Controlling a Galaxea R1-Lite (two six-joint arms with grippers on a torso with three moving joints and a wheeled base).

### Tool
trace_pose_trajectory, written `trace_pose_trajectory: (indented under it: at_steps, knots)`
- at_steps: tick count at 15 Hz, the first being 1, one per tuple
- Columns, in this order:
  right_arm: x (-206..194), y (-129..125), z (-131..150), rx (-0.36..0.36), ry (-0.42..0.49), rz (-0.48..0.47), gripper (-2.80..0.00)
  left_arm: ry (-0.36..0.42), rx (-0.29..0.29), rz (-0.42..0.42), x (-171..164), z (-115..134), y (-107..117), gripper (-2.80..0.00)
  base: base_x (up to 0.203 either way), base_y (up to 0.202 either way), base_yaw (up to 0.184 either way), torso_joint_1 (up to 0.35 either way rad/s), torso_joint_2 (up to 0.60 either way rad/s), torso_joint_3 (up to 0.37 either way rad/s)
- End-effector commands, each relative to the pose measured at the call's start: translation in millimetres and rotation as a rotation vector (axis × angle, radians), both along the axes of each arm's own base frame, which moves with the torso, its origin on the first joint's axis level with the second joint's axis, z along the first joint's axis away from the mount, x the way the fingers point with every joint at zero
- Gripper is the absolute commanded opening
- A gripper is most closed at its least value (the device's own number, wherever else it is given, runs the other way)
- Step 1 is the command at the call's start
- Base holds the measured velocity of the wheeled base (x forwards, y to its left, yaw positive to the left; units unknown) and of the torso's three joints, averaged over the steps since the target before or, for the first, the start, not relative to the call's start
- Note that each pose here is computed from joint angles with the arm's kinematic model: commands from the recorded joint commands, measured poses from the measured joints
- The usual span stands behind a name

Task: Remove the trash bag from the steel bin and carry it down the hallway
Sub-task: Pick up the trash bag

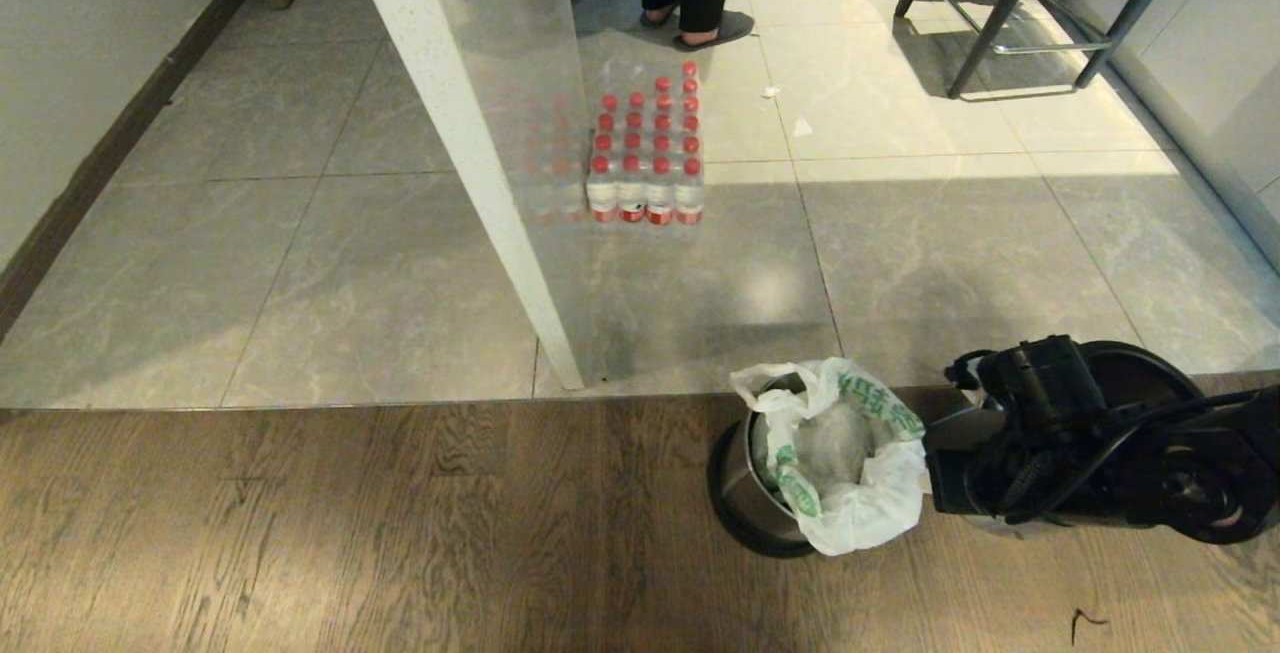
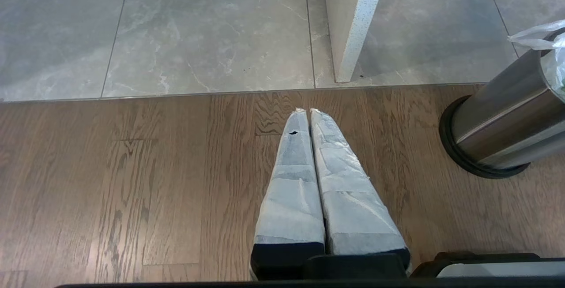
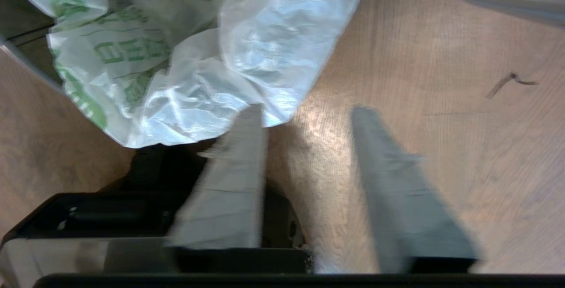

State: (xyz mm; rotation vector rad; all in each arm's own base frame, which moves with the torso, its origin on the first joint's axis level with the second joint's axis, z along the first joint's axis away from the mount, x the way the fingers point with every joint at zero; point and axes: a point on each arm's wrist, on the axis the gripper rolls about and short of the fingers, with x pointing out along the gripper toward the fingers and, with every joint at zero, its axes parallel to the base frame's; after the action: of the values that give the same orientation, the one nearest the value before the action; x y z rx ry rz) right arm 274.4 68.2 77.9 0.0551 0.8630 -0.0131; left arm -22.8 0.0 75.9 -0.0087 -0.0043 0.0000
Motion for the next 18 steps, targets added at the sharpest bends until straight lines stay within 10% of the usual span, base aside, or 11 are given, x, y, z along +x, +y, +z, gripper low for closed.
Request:
trace_pose_trajectory:
  at_steps: [1,18]
  knots:
    - [4.2,2.1,-8.4,-0.002,0.022,0.001,0.0,0.0,0.0,0.0,0.0,0.0,0.0,-2.8,0.0,0.0,0.0,0.0,0.0,0.0]
    - [50.2,19.5,-32.1,0.104,-0.014,0.065,0.0,0.0,0.0,0.0,0.0,0.0,0.0,-2.8,0.0,0.0,0.0,0.0,0.0,0.0]
